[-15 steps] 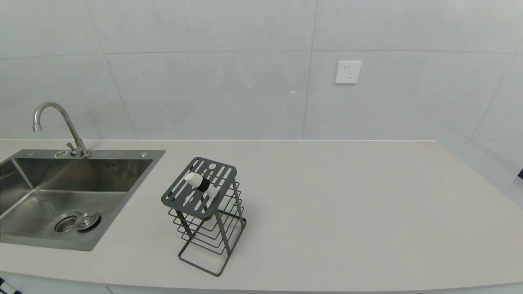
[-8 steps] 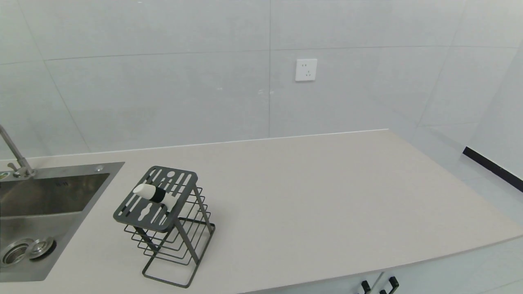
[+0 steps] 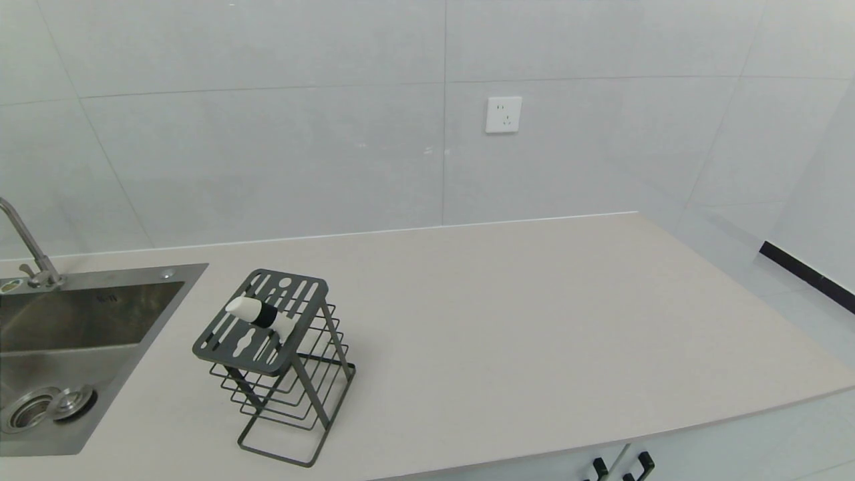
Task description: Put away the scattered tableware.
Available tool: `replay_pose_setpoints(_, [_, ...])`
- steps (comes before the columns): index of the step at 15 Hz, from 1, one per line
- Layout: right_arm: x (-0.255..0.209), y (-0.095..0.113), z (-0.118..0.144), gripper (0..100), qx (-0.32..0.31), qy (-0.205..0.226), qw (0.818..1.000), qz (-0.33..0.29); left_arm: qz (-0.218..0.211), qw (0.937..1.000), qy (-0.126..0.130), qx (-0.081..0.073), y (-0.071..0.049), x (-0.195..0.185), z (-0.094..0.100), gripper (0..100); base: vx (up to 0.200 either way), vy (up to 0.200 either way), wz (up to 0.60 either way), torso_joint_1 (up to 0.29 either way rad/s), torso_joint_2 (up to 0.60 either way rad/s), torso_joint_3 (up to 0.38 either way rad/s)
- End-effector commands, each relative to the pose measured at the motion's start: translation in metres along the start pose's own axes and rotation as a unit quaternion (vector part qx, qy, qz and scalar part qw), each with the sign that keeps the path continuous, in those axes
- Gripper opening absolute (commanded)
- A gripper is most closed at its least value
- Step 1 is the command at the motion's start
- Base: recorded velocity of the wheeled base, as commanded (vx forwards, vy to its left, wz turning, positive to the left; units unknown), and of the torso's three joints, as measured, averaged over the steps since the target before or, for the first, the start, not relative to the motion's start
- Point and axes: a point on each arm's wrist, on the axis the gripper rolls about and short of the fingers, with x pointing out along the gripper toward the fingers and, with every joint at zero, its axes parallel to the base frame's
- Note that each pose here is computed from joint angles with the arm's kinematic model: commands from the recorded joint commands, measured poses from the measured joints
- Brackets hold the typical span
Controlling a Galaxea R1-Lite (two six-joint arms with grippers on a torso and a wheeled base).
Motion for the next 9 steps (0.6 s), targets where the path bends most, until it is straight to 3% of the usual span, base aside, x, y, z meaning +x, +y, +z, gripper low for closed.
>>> replay_pose_setpoints(1, [0.0000,0.0000,0.0004,100,0.000,0.000,1.000,0.000,0.000,1.0000,0.000,0.000,0.0000,0.0001,0.0001,100,0.000,0.000,0.00,0.000,0.00,0.000])
replay_pose_setpoints(9, [0.0000,0.0000,0.0000,100,-0.001,0.000,1.000,0.000,0.000,1.0000,0.000,0.000,0.0000,0.0001,0.0001,100,0.000,0.000,0.00,0.000,0.00,0.000])
